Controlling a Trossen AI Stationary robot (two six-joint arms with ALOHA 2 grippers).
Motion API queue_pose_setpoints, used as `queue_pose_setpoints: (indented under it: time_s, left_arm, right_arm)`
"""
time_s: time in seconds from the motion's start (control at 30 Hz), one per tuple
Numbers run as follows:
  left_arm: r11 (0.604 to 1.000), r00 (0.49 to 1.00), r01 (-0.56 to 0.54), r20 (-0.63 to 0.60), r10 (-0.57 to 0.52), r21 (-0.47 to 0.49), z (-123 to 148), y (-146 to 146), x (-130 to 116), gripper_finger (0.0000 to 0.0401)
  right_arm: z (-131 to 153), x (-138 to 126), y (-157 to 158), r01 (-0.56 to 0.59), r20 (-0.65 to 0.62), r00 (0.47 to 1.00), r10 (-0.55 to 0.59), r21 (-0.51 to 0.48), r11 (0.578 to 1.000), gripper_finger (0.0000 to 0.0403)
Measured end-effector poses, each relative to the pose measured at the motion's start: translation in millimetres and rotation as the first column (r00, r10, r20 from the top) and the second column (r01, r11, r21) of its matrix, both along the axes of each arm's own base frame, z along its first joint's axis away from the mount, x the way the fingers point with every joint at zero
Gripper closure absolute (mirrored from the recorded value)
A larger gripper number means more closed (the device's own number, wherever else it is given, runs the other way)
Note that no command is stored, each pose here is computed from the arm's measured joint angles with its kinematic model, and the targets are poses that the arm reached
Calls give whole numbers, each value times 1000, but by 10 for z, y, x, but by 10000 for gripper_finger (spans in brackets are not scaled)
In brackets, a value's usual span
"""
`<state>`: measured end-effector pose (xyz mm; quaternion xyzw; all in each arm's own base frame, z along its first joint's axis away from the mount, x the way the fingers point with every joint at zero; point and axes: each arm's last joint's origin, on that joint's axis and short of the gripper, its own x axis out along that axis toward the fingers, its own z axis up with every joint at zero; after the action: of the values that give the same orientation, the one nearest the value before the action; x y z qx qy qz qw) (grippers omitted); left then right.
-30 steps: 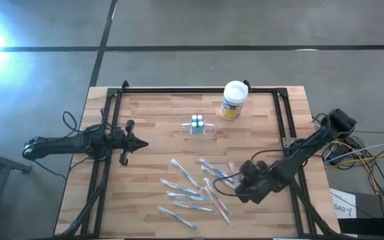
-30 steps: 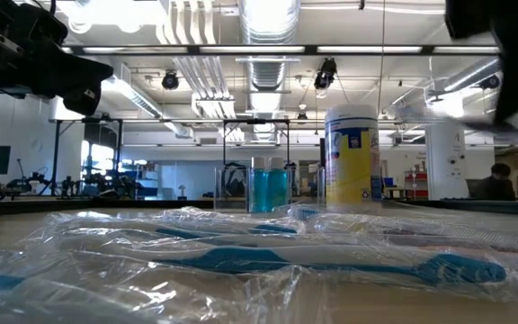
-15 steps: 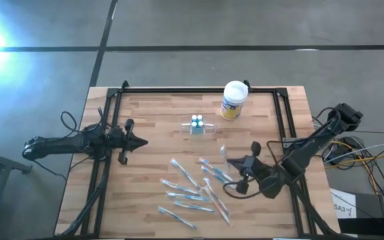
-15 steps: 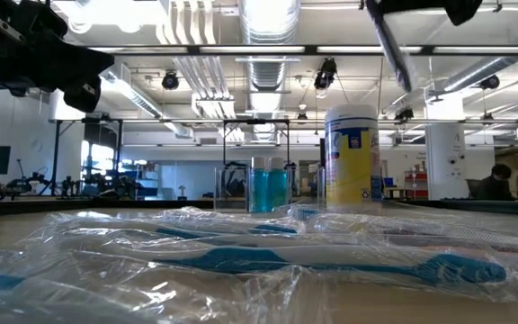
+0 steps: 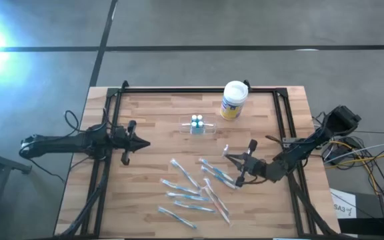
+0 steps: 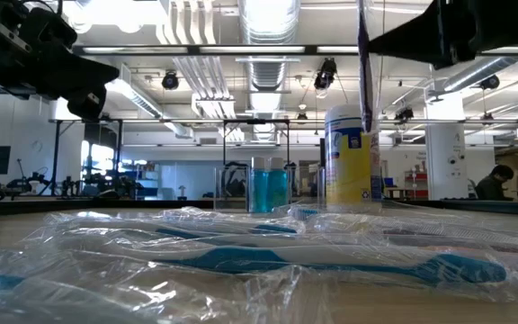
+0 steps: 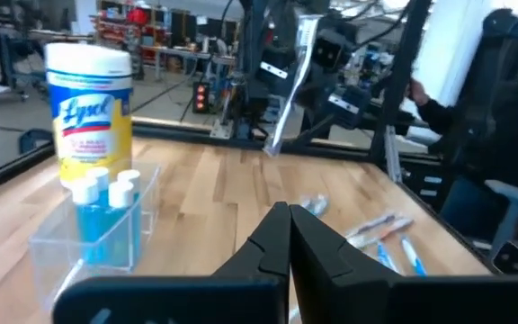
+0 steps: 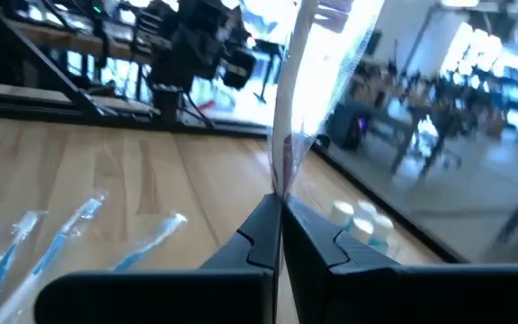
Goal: Pick & Place toothbrushing station
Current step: Put the violet toothbrush into the transparent organizer
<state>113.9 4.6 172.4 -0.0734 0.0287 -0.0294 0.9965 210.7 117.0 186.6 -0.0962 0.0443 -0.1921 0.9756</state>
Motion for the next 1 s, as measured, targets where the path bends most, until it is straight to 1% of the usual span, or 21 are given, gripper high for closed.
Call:
queue_pose_setpoints:
  time_s: [0.07, 0.23, 0.33, 0.4, 0.53, 0.63, 0.67, 0.73, 0.8, 0.9, 1.0]
  left_arm:
    - [1000, 1000, 8, 21, -8, 0, 21, -1, 33, 398]
    - [1000, 994, 8, 108, -8, 2, 117, 7, 135, 390]
    - [999, 996, 7, 88, -10, 31, 229, 15, 237, 379]
    - [999, 997, 7, 70, -11, 53, 319, 21, 328, 367]
    - [995, 999, 13, 50, -18, 104, 530, 31, 552, 328]
    - [990, 1000, 28, 7, -29, 135, 622, 33, 747, 290]
    - [989, 999, 30, 9, -32, 144, 676, 35, 814, 277]
    - [987, 999, 31, 28, -36, 156, 792, 41, 957, 252]
    - [987, 999, 34, 1, -35, 154, 830, 51, 1099, 231]
    - [989, 999, 34, -16, -32, 146, 907, 66, 1311, 215]
    - [990, 1000, 31, -3, -31, 140, 1008, 79, 1515, 212]
  right_arm:
    - [-22, 17, -16, 2, 17, 1000, -2, -20, 1000, 394]
    - [-22, 143, -66, 39, -11, 999, -40, -93, 995, 395]
    - [69, 231, -66, -4, -5, 1000, 3, -117, 993, 395]
    - [94, 277, -89, -15, -26, 1000, 11, -145, 989, 395]
    - [199, 375, -191, -9, -42, 999, 1, -184, 983, 395]
    - [220, 433, -266, -46, -53, 998, 39, -157, 987, 395]
    - [216, 448, -284, -55, -59, 997, 47, -149, 987, 395]
    - [204, 462, -315, -44, -66, 997, 35, -147, 988, 395]
    - [202, 480, -335, -33, -66, 998, 23, -148, 988, 395]
    - [196, 489, -370, -20, -69, 998, 9, -151, 988, 395]
    - [202, 496, -390, -12, -65, 998, 2, -154, 988, 395]
